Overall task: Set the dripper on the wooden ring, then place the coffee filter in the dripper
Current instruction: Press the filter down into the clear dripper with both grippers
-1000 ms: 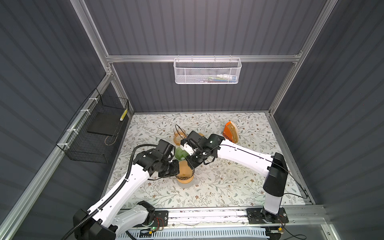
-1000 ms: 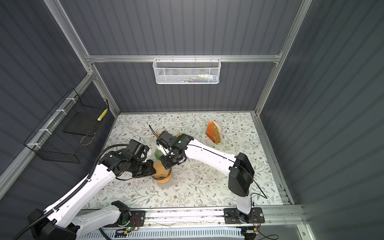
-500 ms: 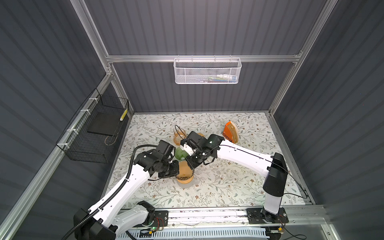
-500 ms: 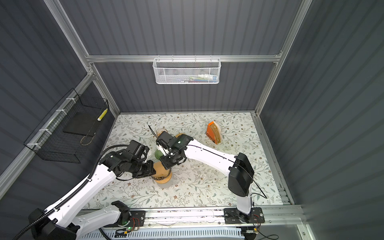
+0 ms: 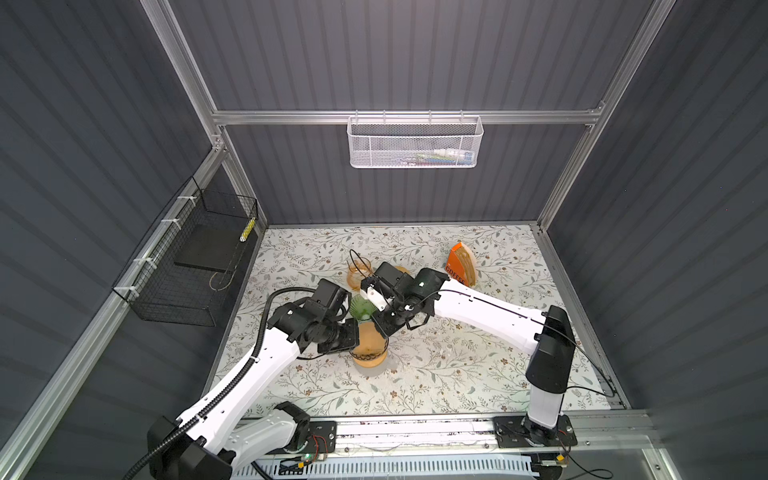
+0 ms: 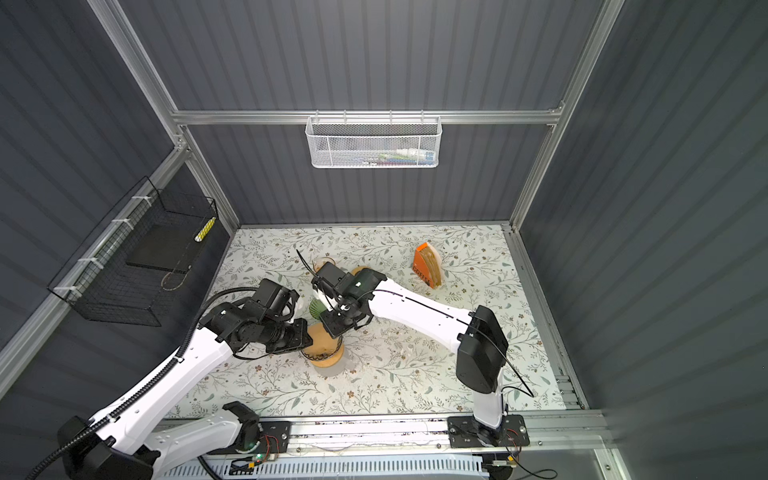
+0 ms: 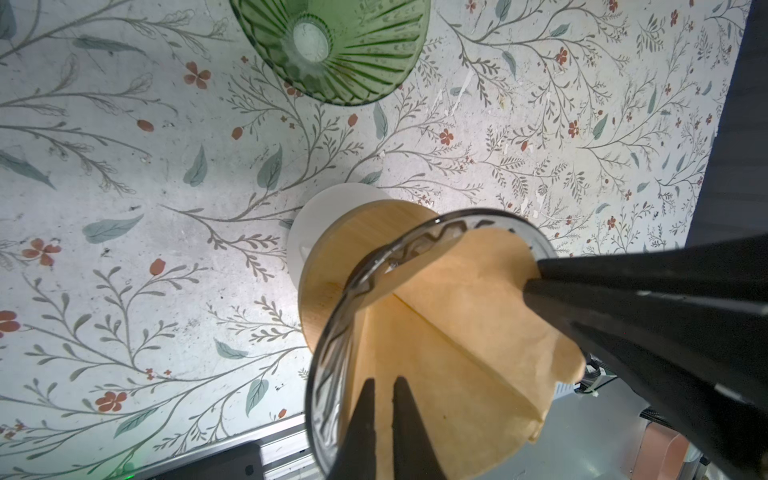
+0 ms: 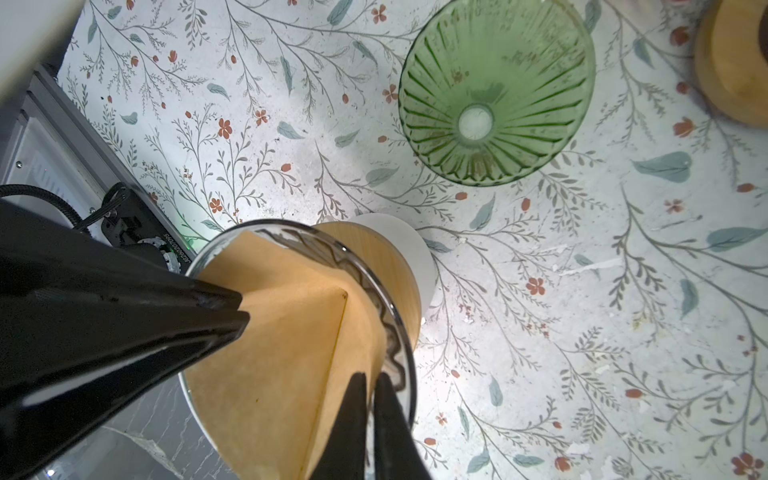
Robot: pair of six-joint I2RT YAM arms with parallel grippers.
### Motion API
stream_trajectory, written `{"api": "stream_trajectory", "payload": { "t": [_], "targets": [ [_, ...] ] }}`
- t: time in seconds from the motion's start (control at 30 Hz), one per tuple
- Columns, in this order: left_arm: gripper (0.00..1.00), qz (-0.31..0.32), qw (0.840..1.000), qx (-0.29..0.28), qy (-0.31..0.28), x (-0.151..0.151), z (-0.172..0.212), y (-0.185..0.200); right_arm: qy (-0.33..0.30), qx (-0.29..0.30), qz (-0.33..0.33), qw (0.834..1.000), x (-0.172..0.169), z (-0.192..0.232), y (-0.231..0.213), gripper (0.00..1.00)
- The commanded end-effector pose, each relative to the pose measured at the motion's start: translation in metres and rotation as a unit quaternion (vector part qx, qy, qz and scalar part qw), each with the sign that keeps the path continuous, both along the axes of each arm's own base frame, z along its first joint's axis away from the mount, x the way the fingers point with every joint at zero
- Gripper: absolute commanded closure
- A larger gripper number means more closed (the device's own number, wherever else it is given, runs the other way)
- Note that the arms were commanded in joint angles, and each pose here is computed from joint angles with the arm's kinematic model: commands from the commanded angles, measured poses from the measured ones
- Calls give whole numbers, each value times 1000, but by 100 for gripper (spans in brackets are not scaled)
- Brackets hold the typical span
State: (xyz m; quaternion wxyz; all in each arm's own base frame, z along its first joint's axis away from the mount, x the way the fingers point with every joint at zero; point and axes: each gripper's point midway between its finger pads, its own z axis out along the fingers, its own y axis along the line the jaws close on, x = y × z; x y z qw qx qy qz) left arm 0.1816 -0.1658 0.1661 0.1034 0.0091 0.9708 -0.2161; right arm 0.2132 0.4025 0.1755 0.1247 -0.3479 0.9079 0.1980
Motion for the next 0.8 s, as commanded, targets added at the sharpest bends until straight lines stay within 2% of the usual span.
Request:
{"api": "stream_trajectory", "payload": {
  "t": [0.0,0.27,0.4,0.53,0.77],
  "targets": [
    [88,-10,1000,-6,-15,4,11,-5,-12,-2,6,1000,0,10,0,85],
    [88,-10,1000,-11,-18,5,16,-6,-20,1,3,1000,1,18,-2,77],
    [88,-9,1000,-12,-17,3,16,-5,-23,2,3,1000,0,21,-3,77],
    [88,-6,1000,-13,-17,0,17,-3,-27,2,6,1000,-2,24,-4,79],
    [88,-1,1000,-16,-13,-4,15,-2,-23,-6,10,1000,-5,16,-3,89]
  ]
}}
